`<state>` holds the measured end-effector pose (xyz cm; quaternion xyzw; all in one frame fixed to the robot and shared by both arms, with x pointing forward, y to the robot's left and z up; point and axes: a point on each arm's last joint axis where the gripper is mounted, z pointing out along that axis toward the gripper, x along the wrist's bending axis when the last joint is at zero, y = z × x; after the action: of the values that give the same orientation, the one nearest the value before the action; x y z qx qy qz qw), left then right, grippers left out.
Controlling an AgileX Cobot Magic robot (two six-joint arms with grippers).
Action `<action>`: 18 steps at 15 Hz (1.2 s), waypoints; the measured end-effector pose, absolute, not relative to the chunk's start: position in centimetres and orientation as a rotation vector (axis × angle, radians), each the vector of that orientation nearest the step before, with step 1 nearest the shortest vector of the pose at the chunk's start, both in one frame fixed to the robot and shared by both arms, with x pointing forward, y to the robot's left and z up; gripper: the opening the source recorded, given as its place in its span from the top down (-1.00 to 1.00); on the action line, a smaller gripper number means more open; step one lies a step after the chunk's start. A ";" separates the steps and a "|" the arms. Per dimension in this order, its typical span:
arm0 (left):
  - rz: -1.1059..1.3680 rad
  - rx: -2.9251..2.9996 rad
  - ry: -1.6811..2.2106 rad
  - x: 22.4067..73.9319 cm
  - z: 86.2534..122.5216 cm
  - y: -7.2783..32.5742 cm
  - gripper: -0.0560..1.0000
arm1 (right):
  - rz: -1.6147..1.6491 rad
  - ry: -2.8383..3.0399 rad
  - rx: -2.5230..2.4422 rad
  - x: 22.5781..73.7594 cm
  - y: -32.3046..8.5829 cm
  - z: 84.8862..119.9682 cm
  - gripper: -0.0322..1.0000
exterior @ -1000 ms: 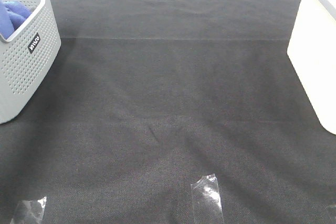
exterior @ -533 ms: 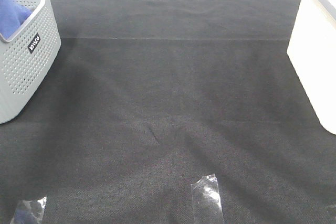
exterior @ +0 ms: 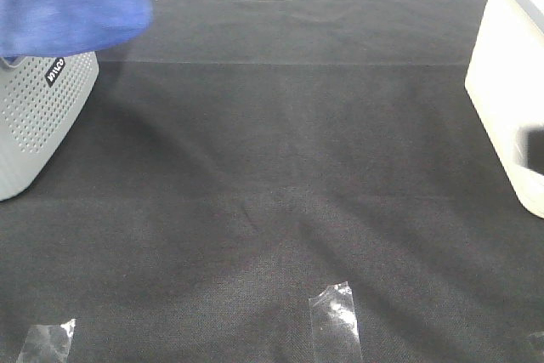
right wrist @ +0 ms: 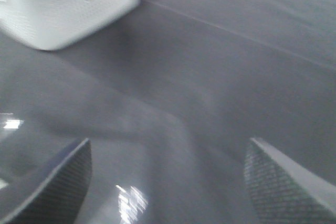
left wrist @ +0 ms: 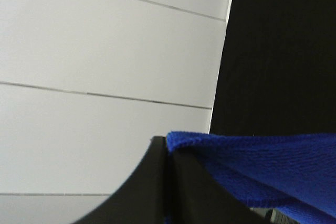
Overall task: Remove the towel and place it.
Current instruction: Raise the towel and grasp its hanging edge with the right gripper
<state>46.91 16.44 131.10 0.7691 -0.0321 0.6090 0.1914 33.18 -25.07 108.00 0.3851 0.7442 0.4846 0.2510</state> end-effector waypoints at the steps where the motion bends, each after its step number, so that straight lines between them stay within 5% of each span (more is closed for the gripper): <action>1: 1.685 2.141 -0.138 46.3 131.1 15.4 0.89 | 1.378 2.075 0.974 34.7 -24.5 107.8 -0.53; 12: 1.530 2.080 -0.358 43.0 130.5 10.5 0.89 | 1.852 2.337 0.511 48.5 -20.8 104.9 -0.53; 18: 1.493 2.072 -0.355 42.8 130.5 10.3 0.89 | 1.847 2.506 0.381 53.2 -14.8 103.8 -0.53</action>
<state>42.76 10.30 130.45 0.7719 -0.1322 0.5561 0.2781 53.20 -14.76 103.81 0.1216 0.7990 0.5889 0.0024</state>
